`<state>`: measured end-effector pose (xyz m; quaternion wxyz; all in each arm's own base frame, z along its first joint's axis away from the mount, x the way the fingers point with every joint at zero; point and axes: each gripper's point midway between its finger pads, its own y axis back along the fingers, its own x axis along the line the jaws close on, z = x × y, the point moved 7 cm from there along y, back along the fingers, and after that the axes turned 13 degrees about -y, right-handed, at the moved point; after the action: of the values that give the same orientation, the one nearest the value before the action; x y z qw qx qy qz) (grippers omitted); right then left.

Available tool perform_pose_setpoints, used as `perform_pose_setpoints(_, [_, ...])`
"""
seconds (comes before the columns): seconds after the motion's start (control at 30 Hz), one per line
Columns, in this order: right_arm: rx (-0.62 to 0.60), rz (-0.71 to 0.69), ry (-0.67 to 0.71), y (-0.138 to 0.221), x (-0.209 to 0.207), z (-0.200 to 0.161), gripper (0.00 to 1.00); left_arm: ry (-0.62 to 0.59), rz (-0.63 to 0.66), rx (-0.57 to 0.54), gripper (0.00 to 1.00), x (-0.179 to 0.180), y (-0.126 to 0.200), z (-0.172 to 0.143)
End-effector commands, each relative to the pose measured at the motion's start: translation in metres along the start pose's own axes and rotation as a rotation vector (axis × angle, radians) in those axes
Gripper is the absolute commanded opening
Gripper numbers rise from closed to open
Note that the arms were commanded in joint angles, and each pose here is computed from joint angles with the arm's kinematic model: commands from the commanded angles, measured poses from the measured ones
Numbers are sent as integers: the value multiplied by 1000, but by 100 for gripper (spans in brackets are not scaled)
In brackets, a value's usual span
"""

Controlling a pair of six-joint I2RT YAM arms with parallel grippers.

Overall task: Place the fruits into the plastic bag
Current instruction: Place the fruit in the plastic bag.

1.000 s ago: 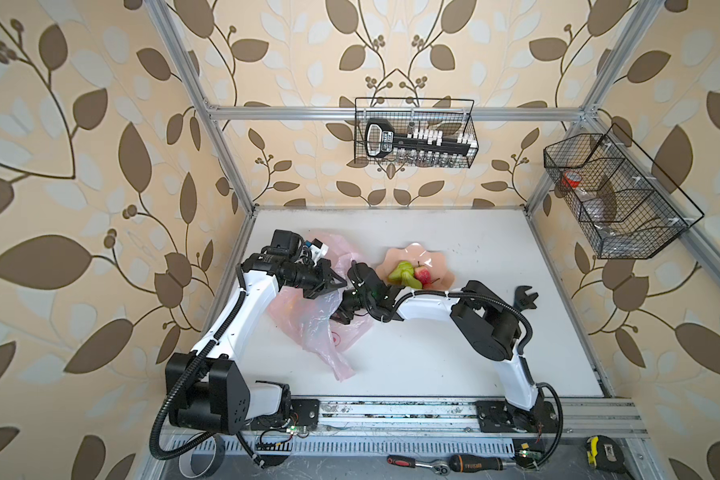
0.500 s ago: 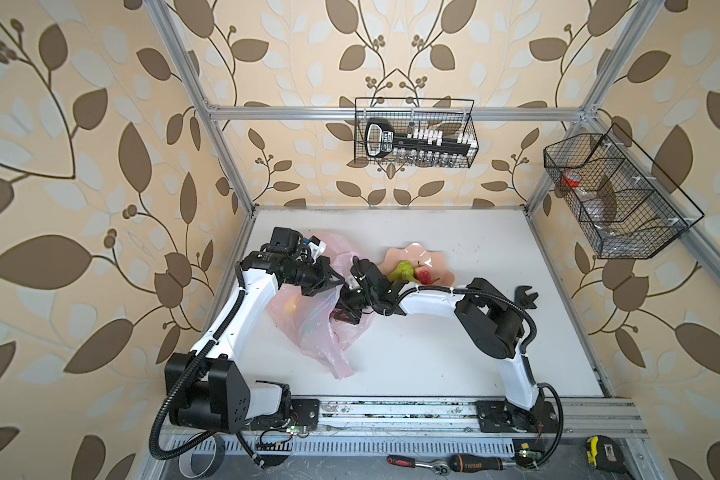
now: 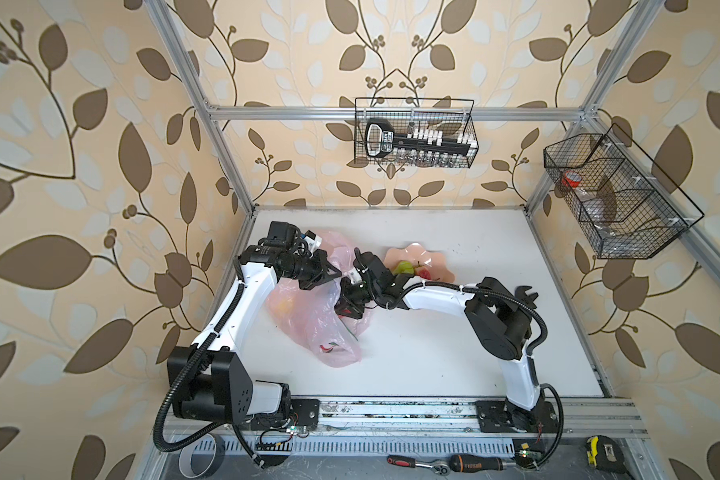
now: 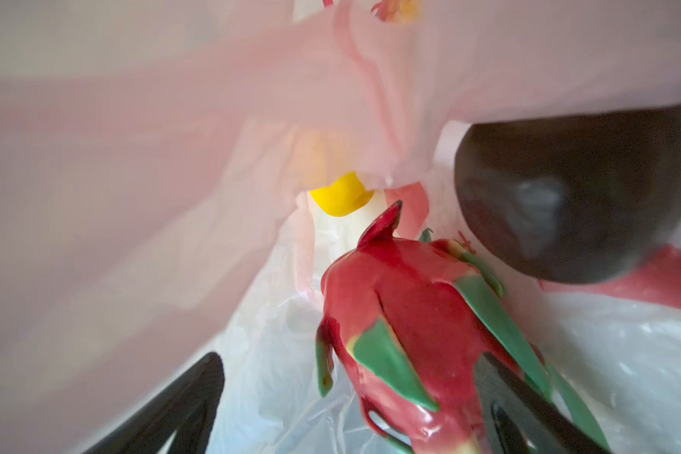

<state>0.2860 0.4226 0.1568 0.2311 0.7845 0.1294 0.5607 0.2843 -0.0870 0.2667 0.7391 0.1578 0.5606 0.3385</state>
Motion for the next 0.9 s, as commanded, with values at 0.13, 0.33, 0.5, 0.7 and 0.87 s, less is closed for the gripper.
perform_pose_setpoints(0.13, [-26, 59, 79, 56, 21, -10, 100, 11, 40, -20, 0, 12, 11, 4])
perform_pose_setpoints(0.33, [-36, 32, 117, 76, 19, -13, 100, 12, 34, -19, 0, 15, 12, 5])
perform_pose_setpoints(0.5, [-60, -14, 148, 97, 10, -16, 100, 13, 27, -19, 0, 17, 15, 7])
perform_pose_setpoints(0.7, [-115, -84, 196, 131, -6, -16, 100, -3, -7, -4, 0, 15, 15, 4])
perform_pose_setpoints(0.87, [-145, -216, 266, 147, -26, -14, 97, -5, -18, 16, 0, 17, 13, -1])
